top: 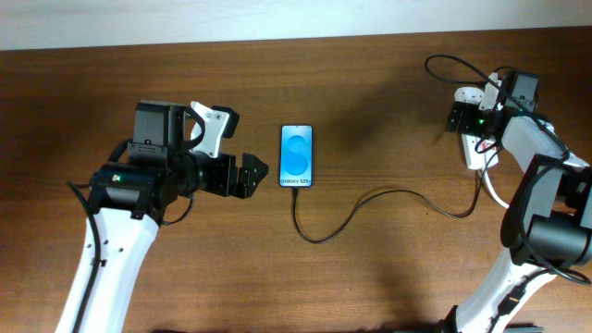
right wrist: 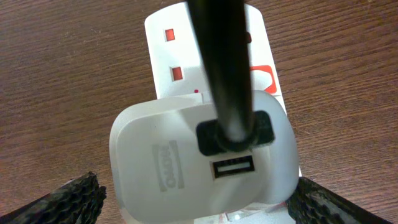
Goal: Plug charger to phone and switch on socket
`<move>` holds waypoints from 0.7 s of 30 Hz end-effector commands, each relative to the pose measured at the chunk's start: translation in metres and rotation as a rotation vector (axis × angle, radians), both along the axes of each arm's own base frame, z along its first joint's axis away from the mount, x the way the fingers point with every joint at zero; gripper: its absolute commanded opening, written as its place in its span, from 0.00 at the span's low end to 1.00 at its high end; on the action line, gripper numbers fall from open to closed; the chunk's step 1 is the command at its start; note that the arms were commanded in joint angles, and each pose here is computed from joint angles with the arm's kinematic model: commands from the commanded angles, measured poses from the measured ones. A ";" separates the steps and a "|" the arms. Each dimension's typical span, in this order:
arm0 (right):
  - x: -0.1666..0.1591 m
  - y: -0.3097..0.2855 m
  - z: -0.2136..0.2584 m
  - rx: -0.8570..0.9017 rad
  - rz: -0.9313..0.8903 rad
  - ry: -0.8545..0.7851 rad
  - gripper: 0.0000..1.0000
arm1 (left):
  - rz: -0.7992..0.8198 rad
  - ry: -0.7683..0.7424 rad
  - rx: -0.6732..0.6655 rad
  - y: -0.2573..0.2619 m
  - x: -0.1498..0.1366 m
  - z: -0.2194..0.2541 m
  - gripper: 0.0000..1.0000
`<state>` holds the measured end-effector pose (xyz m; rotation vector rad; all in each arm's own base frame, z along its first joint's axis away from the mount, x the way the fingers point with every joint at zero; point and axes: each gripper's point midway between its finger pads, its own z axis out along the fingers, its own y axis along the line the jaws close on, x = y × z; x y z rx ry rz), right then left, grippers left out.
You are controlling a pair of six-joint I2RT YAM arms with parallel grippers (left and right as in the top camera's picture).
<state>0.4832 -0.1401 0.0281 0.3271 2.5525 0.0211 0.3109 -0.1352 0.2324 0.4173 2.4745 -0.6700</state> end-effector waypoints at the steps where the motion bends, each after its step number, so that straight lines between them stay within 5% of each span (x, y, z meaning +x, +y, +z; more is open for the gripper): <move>1: 0.002 0.014 0.000 0.057 0.024 -0.008 0.98 | -0.013 -0.010 -0.011 -0.002 -0.002 0.003 0.99; 21: 0.008 0.022 0.007 0.101 0.055 -0.028 0.98 | -0.013 -0.010 -0.011 -0.002 -0.002 0.003 0.99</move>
